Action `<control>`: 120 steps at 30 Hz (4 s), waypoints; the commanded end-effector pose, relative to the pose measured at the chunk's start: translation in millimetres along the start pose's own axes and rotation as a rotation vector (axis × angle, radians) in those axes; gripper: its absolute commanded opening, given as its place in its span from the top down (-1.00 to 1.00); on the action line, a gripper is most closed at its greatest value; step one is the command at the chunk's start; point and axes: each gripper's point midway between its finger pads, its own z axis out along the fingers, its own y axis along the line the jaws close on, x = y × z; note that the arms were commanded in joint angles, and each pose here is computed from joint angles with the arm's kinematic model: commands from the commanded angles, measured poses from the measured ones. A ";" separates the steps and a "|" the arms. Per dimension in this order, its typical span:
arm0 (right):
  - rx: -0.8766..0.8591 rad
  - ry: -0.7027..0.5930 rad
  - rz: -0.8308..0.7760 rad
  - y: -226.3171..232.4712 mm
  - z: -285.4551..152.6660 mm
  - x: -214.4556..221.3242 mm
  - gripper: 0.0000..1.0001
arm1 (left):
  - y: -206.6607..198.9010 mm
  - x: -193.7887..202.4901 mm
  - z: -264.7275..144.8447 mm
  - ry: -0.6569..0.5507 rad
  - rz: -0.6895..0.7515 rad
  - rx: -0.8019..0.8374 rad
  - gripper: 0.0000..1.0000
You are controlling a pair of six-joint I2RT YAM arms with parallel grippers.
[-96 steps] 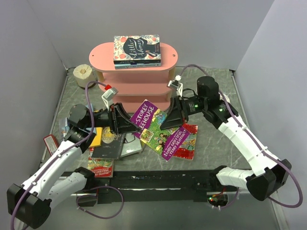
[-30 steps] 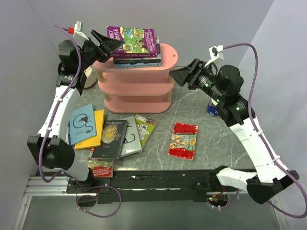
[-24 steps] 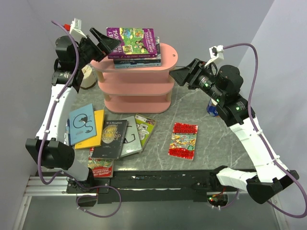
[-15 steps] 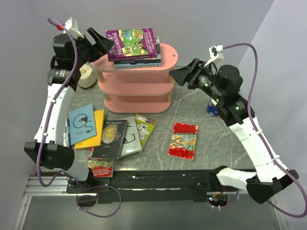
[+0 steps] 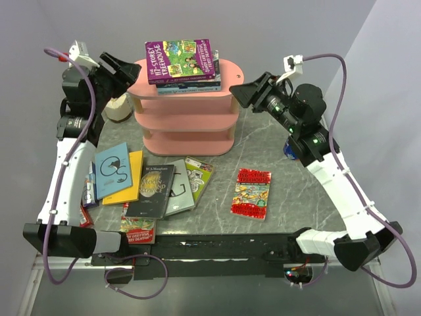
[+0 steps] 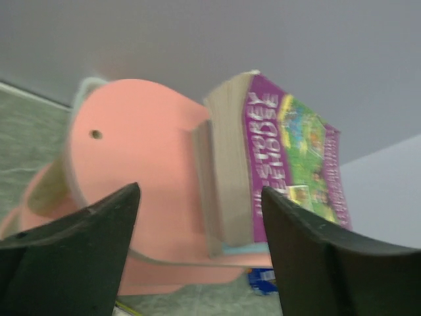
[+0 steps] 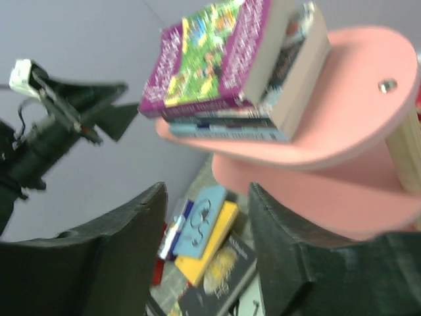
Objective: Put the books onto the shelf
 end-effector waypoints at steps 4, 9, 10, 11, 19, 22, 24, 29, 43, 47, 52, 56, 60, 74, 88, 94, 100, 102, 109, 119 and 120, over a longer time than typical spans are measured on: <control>-0.106 -0.122 0.016 19.9 27.9 -38.9 0.09 | -62.2 -14.4 -6.6 -0.012 -0.065 0.289 -0.25; -0.108 -0.073 0.025 14.1 52.2 -30.8 -0.11 | -58.5 -11.3 -1.4 -0.013 -0.068 0.293 -0.41; -0.110 -0.071 0.025 15.8 54.3 -32.9 -0.14 | -57.5 -10.2 0.4 -0.011 -0.067 0.293 -0.42; -0.105 -0.060 0.026 11.8 60.3 -29.1 -0.15 | -56.4 -9.1 2.1 -0.009 -0.065 0.292 -0.43; -0.118 -0.074 0.017 7.7 74.7 -30.3 -0.18 | -54.6 -5.6 14.7 0.012 -0.077 0.297 -0.47; -0.120 -0.074 0.017 7.9 80.9 -31.5 -0.18 | -54.7 -5.8 16.5 0.013 -0.071 0.297 -0.43; -0.116 -0.064 0.017 4.5 87.2 -28.7 -0.18 | -55.0 -6.3 16.6 0.013 -0.065 0.301 -0.41; -0.125 -0.058 0.016 4.2 97.2 -29.0 -0.16 | -57.2 -7.8 15.5 0.012 -0.061 0.310 -0.27; -0.119 -0.009 0.019 -2.4 113.6 -19.6 -0.09 | -52.3 -2.2 23.7 0.036 -0.080 0.303 -0.01; -0.125 0.000 0.020 -2.3 115.0 -17.3 -0.01 | -58.4 -5.4 22.5 0.021 -0.079 0.338 0.13; -0.131 0.007 0.021 -2.3 116.1 -16.0 0.15 | -59.4 -2.2 23.9 0.038 -0.080 0.349 0.18; -0.135 0.010 0.024 -1.5 114.8 -15.2 0.24 | -60.1 2.9 24.8 0.059 -0.085 0.366 0.21; -0.131 0.013 0.024 -2.5 113.9 -13.1 0.29 | -59.2 8.4 27.7 0.082 -0.093 0.375 0.31; -0.131 0.002 0.010 -0.4 106.6 -15.6 0.31 | -64.2 20.8 40.0 0.143 -0.115 0.426 0.46; -0.135 -0.002 0.008 1.1 103.3 -16.3 0.31 | -80.1 27.7 38.2 0.161 -0.098 0.480 0.52; -0.140 -0.009 0.006 3.5 98.0 -17.5 0.31 | -87.5 24.2 40.9 0.162 -0.095 0.493 0.52; -0.143 -0.016 0.005 5.4 93.4 -18.8 0.31 | -96.3 25.2 43.3 0.166 -0.089 0.507 0.52; -0.145 -0.018 0.004 6.4 92.1 -19.5 0.31 | -96.4 28.9 45.0 0.173 -0.091 0.506 0.52; -0.151 -0.017 0.009 7.4 88.9 -19.0 0.32 | -101.6 34.4 45.7 0.187 -0.092 0.518 0.52; -0.162 -0.021 0.015 9.2 83.3 -17.2 0.34 | -103.8 35.0 48.1 0.193 -0.095 0.524 0.53; -0.166 -0.018 0.018 10.1 82.9 -16.1 0.34 | -103.6 35.3 48.2 0.193 -0.096 0.523 0.53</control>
